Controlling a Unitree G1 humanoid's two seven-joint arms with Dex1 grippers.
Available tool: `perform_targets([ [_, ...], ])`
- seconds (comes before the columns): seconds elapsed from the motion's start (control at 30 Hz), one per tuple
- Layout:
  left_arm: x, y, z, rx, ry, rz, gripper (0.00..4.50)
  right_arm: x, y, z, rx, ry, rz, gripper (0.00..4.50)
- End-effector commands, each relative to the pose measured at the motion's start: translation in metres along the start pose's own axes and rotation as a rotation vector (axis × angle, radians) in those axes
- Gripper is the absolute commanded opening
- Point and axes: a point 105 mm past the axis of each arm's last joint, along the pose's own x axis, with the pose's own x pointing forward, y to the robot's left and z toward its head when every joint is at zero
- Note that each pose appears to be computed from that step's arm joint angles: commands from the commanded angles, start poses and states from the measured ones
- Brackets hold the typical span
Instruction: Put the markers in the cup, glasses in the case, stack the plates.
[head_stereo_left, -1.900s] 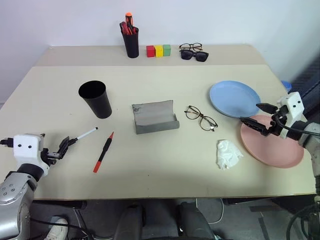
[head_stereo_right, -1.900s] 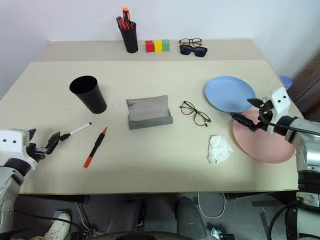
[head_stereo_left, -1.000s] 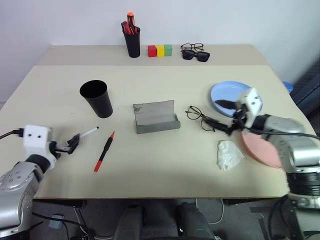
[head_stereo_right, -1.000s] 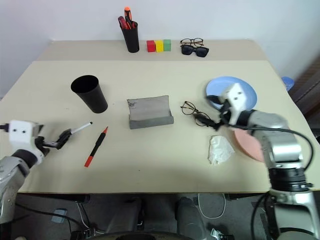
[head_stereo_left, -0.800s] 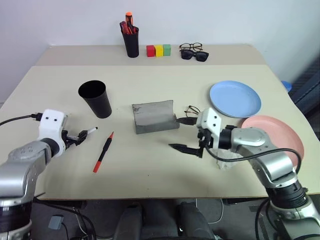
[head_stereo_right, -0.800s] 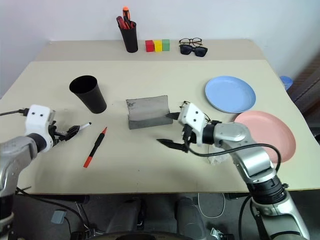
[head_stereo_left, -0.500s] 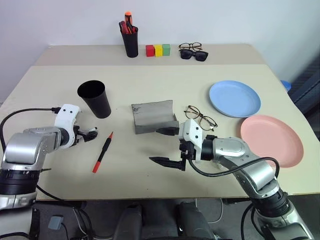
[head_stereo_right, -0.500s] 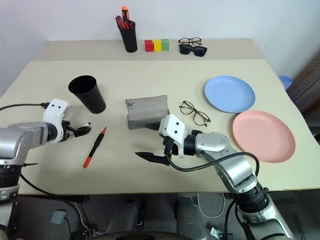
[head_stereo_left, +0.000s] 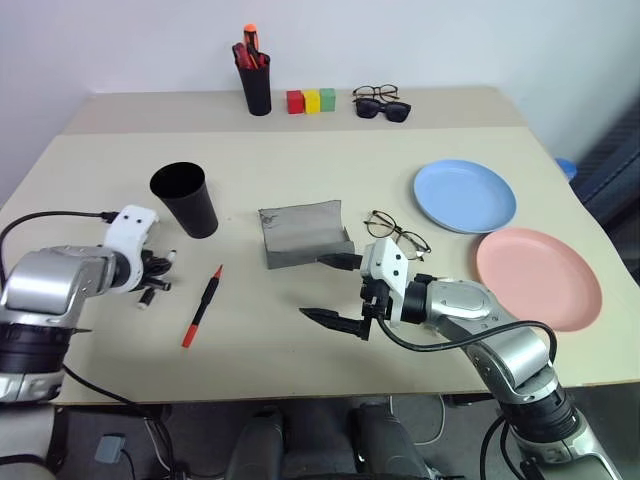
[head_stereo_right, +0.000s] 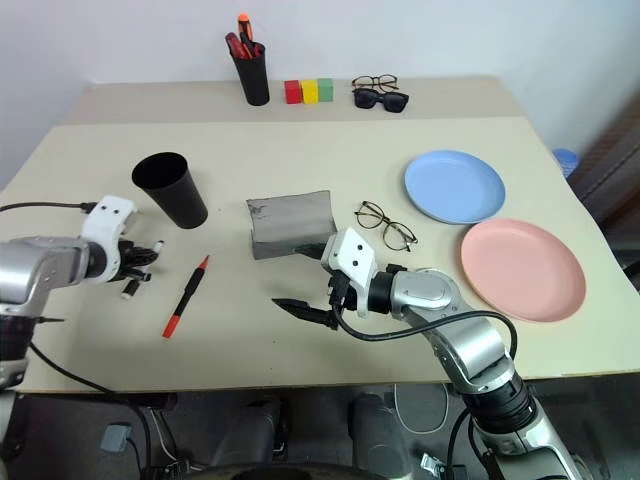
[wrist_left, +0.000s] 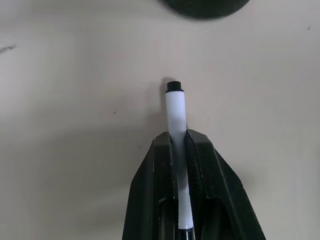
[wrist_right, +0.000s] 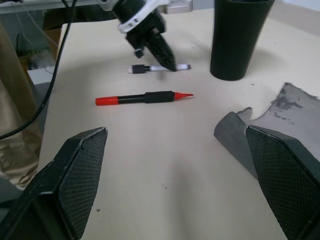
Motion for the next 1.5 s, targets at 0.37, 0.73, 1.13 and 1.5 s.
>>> perform_targets([
  [0.37, -0.124, 0.014, 0.156, -0.033, -1.182, 0.301, 0.04, 0.024, -0.043, 0.065, -0.070, -0.283, -0.182, 4.50],
  [0.73, -0.077, -0.029, 0.165, 0.106, -1.209, 0.260, 0.04, 0.039, -0.033, 0.067, -0.048, -0.324, -0.161, 4.50],
  [1.13, -0.044, -0.027, 0.146, 0.089, -1.157, 0.297, 1.68, 0.038, -0.035, 0.062, -0.042, -0.326, -0.170, 4.50],
  [1.5, -0.098, -0.043, 0.149, 0.004, -1.288, 0.075, 2.55, 0.034, -0.036, 0.056, -0.044, -0.306, -0.170, 4.50],
])
